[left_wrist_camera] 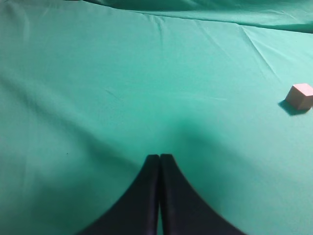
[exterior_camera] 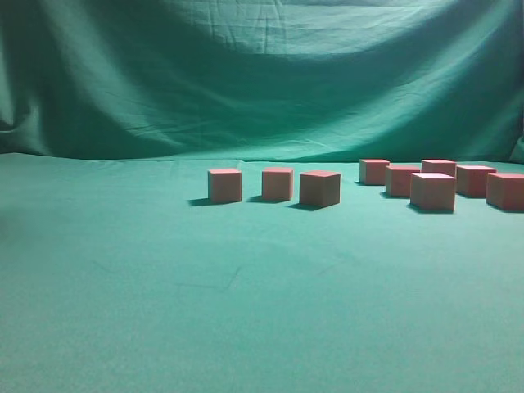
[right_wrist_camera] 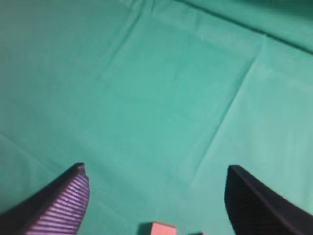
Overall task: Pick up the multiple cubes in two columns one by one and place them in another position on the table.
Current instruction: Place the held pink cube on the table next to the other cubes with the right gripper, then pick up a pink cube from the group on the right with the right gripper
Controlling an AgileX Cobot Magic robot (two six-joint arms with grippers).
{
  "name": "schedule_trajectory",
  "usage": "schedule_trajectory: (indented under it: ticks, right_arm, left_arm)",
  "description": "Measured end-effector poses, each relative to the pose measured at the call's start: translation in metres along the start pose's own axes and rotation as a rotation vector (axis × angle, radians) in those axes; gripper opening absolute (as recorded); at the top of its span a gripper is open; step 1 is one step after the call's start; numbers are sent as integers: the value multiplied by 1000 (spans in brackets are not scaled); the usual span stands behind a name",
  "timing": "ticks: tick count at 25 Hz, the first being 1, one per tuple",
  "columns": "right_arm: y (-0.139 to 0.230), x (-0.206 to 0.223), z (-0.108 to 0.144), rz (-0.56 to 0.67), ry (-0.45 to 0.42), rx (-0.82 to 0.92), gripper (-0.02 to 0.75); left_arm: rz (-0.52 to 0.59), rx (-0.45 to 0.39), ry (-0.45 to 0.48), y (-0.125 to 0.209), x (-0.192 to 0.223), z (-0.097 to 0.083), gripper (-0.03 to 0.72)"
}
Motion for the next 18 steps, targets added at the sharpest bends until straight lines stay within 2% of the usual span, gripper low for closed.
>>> schedule_trajectory:
  ticks: [2, 6, 12, 18]
  right_arm:
    - [1, -27, -7, -9, 17, 7, 525]
    - [28, -64, -30, 71, 78, 34, 525]
    - [112, -107, -78, 254, 182, 182, 525]
    - [208, -104, -117, 461, 253, 360, 525]
  left_arm:
    - [0, 0, 0, 0, 0, 0, 0]
    - [0, 0, 0, 0, 0, 0, 0]
    - [0, 0, 0, 0, 0, 0, 0]
    - [0, 0, 0, 0, 0, 0, 0]
Point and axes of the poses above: a point on each arm's last joint axis where the gripper is mounted, x pointing out along that axis toward the gripper, z along the wrist's bending axis when the last joint is at zero, y = z × x, the point moved 2 cm from there along x, pointing out along that axis toward the gripper, and after that the axes turned 9 degrees about -x, right-handed, at the moved point
